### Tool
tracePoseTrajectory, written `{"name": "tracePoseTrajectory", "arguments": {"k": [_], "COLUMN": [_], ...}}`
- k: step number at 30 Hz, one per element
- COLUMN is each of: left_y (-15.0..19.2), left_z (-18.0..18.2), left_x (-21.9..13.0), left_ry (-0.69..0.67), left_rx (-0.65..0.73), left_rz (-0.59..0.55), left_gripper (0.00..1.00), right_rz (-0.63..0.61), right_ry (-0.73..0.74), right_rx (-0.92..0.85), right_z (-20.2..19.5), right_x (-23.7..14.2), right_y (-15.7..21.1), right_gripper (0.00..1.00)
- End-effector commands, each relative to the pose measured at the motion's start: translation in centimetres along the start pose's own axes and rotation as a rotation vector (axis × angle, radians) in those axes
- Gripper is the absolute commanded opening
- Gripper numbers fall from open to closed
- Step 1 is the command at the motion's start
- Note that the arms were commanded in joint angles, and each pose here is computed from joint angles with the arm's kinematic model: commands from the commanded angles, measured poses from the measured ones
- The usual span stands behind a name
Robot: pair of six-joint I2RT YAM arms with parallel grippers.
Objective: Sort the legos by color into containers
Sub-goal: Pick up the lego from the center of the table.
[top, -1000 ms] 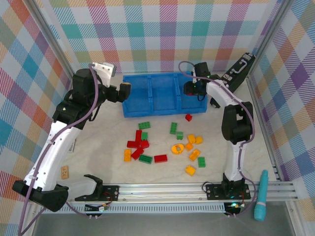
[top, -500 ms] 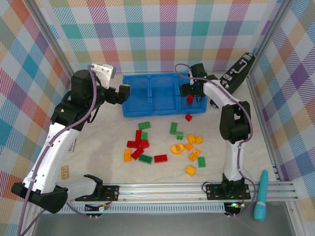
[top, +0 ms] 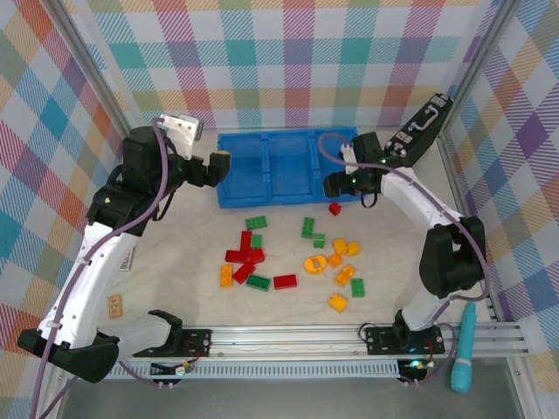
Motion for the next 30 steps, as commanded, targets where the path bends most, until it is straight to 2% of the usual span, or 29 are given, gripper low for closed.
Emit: {"name": "tracePoseTrajectory", "arguments": {"k": [1,7,18,27,30], "left_y": [-0.1,-0.2,0.2,1.0,0.9], "left_z": [-0.3,-0.4,-0.2,0.3,0.2], "left_x": [-0.5,-0.6,-1.2,-0.9,-0.9], "left_ry": [0.008,0.014,0.002,-0.038,-0.029], "left_rx": [0.016,0.015,0.036,0.074,0.075], "left_rz": [-0.015,-0.021,-0.003,0.016,0.021], "left_gripper": [1.00,1.00,1.00,1.00,1.00], "right_rz": [0.063,0.094,0.108,0.127,0.138], "right_ry": [-0.016,0.030,0.098,0.131,0.135], "right_rx": [-0.043,-0.046,-0.070,-0.080,-0.078], "right_z": [0.0,-0.9,-1.8,-1.9,-1.9], "right_x": [1.0,3.5,7.8,10.1,10.2], "right_y": [2.9,4.3,3.0,2.5,2.5], "right_gripper": [0.81,0.78,0.75,0.65,0.59]}}
Point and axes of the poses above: each hand's point on the last joint's axis, 136 mm out from that joint toward the fingers, its own x axis out along the fingers, its own z axis along the line the jaws close on, y = z × x, the point moved 1 cm from there along -x, back along the fingers, and after that the axes turned 14 degrees about x, right-handed, at the moved point
